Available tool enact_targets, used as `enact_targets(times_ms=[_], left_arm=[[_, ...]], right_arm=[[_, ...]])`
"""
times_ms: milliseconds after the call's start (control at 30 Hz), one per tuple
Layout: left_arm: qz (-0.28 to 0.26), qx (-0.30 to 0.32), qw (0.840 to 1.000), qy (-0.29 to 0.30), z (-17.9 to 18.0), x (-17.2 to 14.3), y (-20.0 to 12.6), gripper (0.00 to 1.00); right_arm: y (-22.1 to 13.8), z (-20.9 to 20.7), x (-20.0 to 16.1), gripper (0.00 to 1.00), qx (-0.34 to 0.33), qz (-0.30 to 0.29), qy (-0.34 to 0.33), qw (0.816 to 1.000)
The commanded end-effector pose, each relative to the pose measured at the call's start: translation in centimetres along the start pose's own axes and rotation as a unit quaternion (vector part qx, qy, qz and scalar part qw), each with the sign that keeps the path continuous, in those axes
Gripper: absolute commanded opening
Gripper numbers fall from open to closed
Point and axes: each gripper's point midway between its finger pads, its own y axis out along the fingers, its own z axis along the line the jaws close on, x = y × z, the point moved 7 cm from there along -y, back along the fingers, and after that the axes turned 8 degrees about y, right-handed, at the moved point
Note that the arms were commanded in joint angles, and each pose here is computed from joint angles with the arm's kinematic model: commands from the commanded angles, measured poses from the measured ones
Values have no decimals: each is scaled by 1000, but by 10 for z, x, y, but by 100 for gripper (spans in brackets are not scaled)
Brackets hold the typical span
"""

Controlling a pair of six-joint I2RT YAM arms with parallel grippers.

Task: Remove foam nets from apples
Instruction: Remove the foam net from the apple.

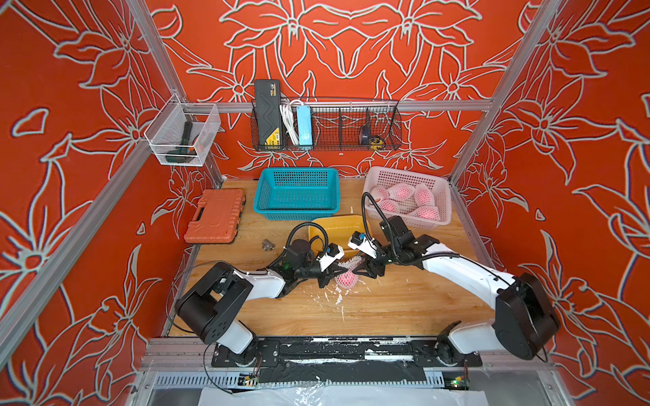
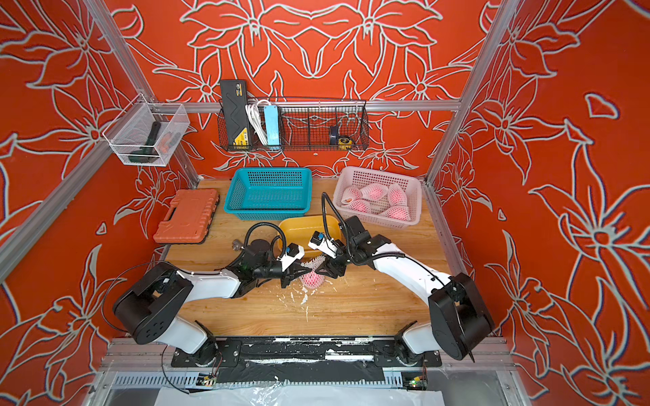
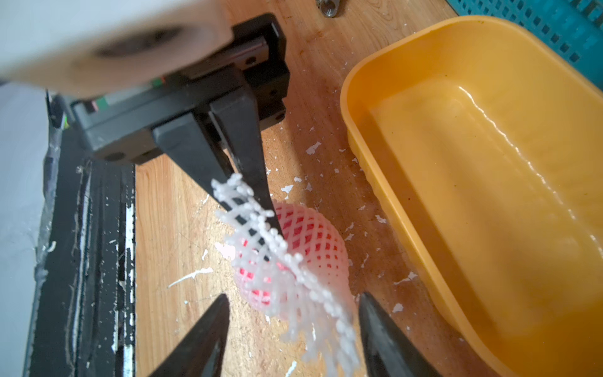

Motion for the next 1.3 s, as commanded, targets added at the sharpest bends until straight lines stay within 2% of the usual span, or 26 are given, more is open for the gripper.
enact_targets(times_ms=[0,233,367,567,933,1000,1167,1267], left_arm=[[-27,-4,999,32,-4,13,-4,5],[-46,-14,998,47,-12,21,-6,2],[-52,-12,997,55,-13,26,-6,1],[-55,-11,997,61,-12,27,-4,1],[-38,4,998,57,-8,19,0,1],[-33,14,998,54,-6,17,0,2],[-30,38,997,56,-2,21,-2,13],[-35,47,996,61,0,33,-6,35]], right_arm=[[0,0,-15,66,6,19,7,1000],[10,-5,-10,67,25,8,-5,1000],[14,-4,-7,64,46,-7,-16,999],[18,-3,-5,54,70,-19,-17,997],[27,-7,-5,21,80,-26,0,996],[28,-9,-5,19,76,-25,5,997],[27,-11,-4,15,63,-23,8,998],[19,-7,4,13,62,-41,4,997]])
